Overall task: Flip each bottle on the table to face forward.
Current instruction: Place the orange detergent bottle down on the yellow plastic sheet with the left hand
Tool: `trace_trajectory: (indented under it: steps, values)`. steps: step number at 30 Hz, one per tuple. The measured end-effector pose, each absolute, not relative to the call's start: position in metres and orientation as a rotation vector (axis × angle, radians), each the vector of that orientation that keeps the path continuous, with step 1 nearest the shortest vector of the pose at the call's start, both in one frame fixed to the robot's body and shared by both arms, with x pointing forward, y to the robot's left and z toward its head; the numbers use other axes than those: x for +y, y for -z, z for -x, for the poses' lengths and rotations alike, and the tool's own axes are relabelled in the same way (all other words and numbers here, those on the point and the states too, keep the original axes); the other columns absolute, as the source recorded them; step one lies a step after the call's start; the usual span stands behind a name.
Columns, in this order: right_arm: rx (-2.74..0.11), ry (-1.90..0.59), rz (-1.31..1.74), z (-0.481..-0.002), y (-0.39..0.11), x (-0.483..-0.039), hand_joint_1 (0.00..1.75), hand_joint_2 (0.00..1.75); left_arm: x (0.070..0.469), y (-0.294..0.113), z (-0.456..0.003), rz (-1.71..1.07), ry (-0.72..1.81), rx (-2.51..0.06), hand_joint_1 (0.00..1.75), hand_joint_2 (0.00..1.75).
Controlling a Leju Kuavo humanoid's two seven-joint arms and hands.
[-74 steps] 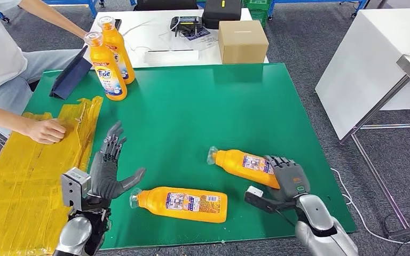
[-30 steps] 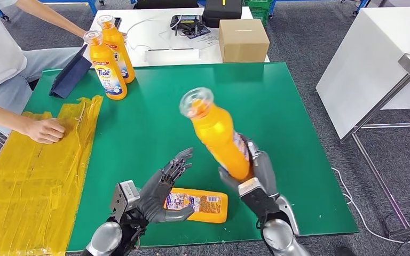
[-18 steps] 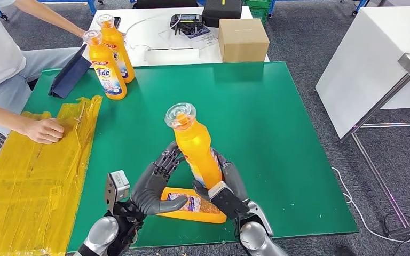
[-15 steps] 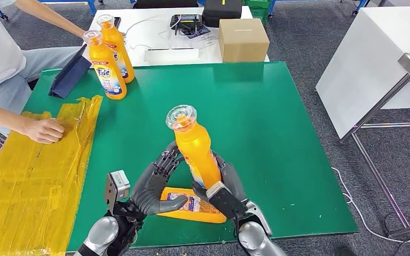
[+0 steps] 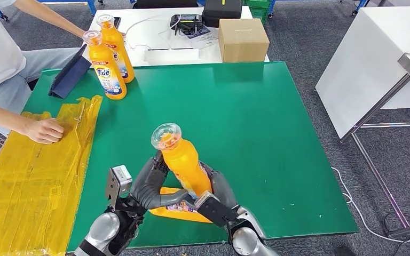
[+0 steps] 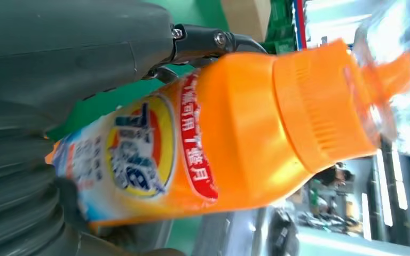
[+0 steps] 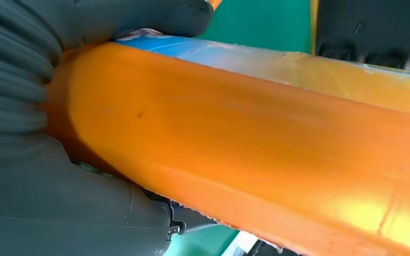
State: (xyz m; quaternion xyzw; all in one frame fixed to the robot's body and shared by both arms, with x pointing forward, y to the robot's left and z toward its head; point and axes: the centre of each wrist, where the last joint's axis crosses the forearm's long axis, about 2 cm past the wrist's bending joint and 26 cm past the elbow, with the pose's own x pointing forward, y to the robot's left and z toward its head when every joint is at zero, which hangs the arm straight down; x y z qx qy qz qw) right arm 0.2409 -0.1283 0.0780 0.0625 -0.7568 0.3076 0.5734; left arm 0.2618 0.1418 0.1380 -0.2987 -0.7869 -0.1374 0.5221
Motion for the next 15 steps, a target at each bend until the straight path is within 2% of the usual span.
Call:
trace_trajectory:
  steps: [8,9,12,13,15]
  values:
    - [-1.772,-0.724,-0.175,-0.2381,-0.0785,-0.1231,1.75,1.75,0.1396,-0.1363,-0.2672,0.512,0.335,-1.918,0.0,1.75]
    - [-1.772,-0.722,-0.176,-0.238,-0.0785,-0.1229,1.75,1.75,0.1392,-0.1362,-0.2676,0.497,0.338,-1.921,0.18,1.75]
    - [-1.772,-0.718,-0.177,-0.2379,-0.0786,-0.1227,1.75,1.75,0.1375,-0.1357,-0.2684,0.466,0.347,-1.926,1.49,1.75]
    - [-1.772,-0.716,-0.176,-0.2379,-0.0786,-0.1227,1.75,1.75,0.1366,-0.1354,-0.2683,0.462,0.348,-1.926,1.75,1.75]
    - [-1.772,-0.712,-0.173,-0.238,-0.0787,-0.1228,1.75,1.75,0.1345,-0.135,-0.2677,0.465,0.345,-1.924,1.75,1.75]
